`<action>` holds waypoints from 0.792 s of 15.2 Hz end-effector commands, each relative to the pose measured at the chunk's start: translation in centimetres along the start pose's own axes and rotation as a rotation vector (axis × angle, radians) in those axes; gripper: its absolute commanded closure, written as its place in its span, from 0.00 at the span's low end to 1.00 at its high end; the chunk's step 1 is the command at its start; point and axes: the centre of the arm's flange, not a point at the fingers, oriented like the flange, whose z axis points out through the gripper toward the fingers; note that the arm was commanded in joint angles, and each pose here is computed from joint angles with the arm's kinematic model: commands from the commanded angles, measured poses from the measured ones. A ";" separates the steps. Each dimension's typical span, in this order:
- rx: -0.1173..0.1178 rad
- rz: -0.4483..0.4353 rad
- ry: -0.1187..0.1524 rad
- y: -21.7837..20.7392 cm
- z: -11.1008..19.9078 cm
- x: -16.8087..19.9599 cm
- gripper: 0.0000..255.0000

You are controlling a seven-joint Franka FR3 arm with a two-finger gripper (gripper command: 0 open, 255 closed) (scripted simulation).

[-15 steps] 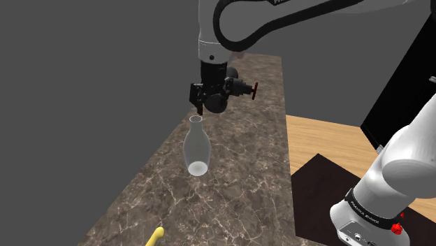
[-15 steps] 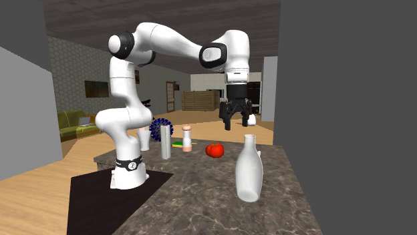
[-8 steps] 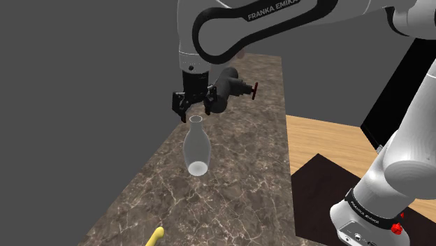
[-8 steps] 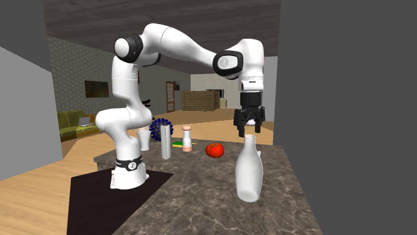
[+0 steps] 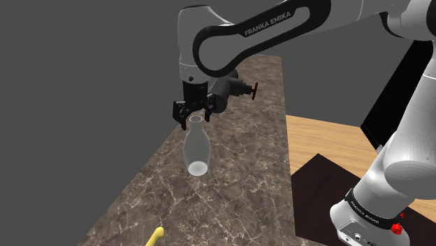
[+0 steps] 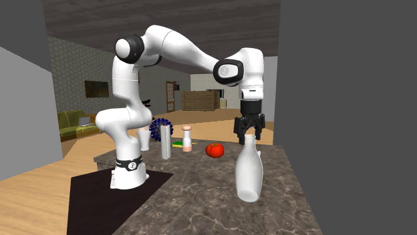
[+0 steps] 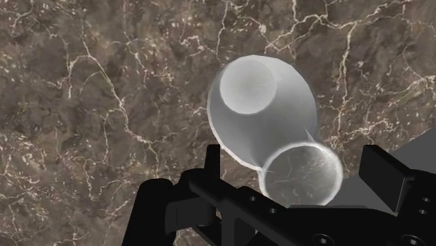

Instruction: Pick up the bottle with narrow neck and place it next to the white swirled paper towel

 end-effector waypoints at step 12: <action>0.000 0.000 0.000 0.0 0.1 0.0 1.00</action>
